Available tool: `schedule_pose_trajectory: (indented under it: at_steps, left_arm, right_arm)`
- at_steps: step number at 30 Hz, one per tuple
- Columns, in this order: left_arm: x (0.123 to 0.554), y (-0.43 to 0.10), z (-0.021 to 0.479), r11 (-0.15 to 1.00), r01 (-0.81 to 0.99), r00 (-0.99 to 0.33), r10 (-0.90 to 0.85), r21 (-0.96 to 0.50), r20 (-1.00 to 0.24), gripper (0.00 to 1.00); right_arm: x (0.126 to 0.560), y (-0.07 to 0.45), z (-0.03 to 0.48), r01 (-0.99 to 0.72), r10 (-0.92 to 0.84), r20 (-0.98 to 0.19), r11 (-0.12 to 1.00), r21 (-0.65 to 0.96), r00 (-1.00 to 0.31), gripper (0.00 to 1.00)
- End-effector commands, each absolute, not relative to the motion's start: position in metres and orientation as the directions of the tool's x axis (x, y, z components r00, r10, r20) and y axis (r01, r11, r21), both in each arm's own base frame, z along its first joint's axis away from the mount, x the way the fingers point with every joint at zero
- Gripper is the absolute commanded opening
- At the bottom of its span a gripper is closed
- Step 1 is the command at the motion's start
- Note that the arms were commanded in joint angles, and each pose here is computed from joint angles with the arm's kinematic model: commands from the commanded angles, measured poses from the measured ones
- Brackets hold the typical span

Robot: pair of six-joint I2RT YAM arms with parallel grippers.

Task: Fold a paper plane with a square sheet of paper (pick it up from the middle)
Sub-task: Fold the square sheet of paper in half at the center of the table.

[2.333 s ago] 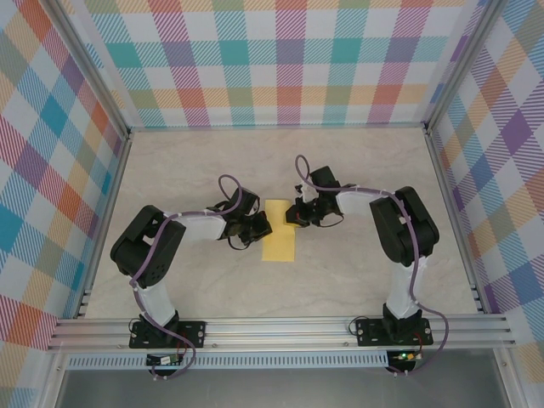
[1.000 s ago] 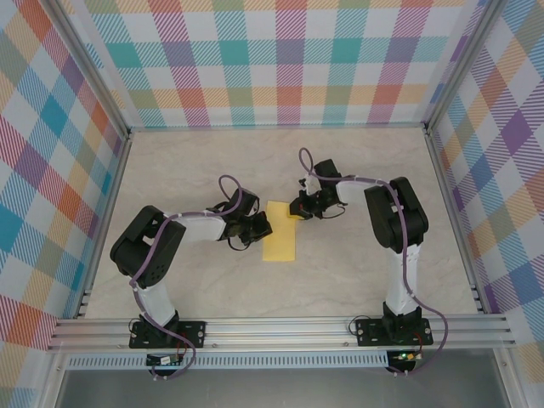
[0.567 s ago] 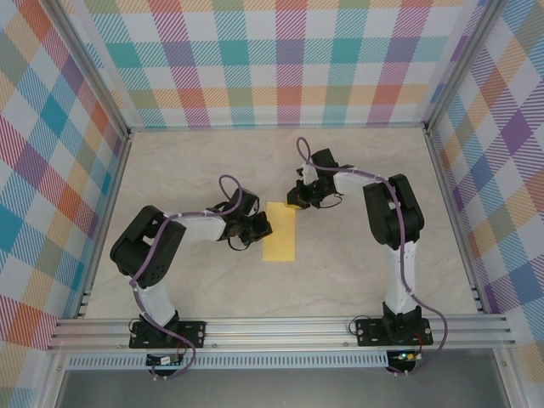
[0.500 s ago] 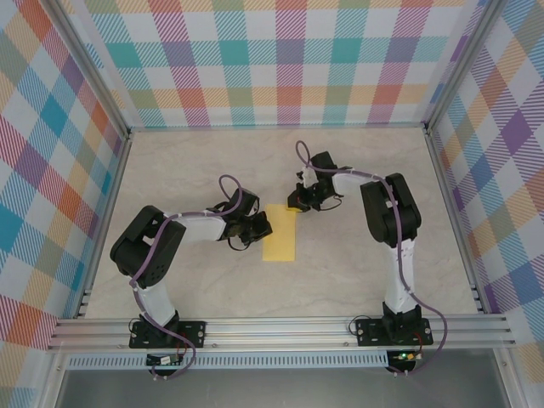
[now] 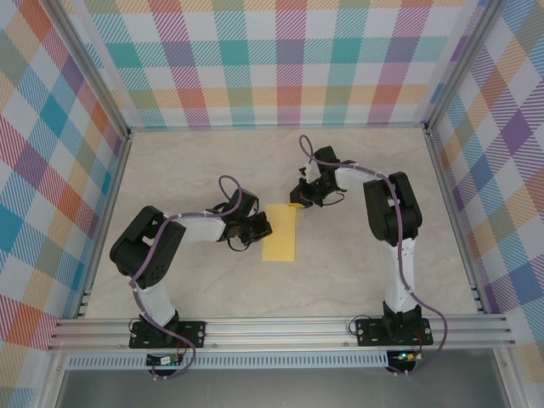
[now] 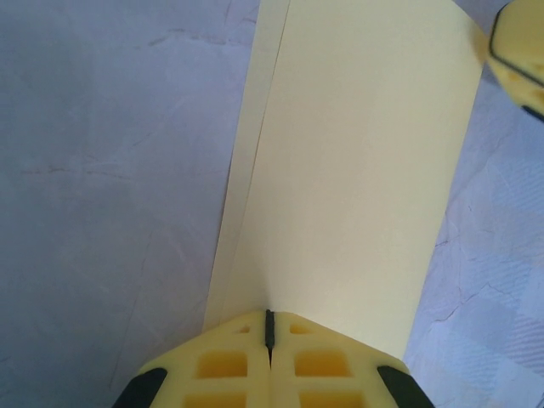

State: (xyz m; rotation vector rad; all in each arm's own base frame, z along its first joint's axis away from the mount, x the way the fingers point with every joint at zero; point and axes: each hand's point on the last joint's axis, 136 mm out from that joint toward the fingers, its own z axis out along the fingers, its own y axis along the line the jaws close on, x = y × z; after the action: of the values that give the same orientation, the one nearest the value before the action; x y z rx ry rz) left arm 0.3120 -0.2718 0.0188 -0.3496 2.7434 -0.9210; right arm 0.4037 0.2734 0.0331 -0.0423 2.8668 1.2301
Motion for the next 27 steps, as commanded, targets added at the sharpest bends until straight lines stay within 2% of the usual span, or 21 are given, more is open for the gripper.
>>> schedule_pose_trajectory:
  at_steps: [1,12,16,23,27]
  left_arm:
    - [0.271,-0.245,-0.023,0.852,-0.223,-0.963,-0.268,-0.474,-0.029,0.0]
    - [0.271,-0.244,-0.021,0.855,-0.224,-0.962,-0.27,-0.467,-0.032,0.0]
    - [0.27,-0.246,-0.021,0.849,-0.225,-0.962,-0.271,-0.479,-0.027,0.0]
    - [0.269,-0.244,-0.021,0.85,-0.23,-0.96,-0.278,-0.474,-0.032,0.0]
    - [0.273,-0.248,-0.017,0.842,-0.221,-0.961,-0.274,-0.491,-0.037,0.0]
  right_arm:
    - [0.408,0.271,0.031,-0.043,-0.023,-0.037,0.698,0.715,-0.999,0.0]
    - [0.395,0.261,-0.006,0.041,-0.001,0.063,0.739,0.672,-0.998,0.0]
    - [0.401,0.267,0.022,0.027,-0.008,0.045,0.699,0.714,-0.999,0.0]
    - [0.398,0.266,0.091,-0.049,0.01,-0.073,0.652,0.756,-0.997,0.03]
    - [0.376,0.24,0.086,0.043,0.146,-0.089,0.713,0.7,-0.985,0.02]
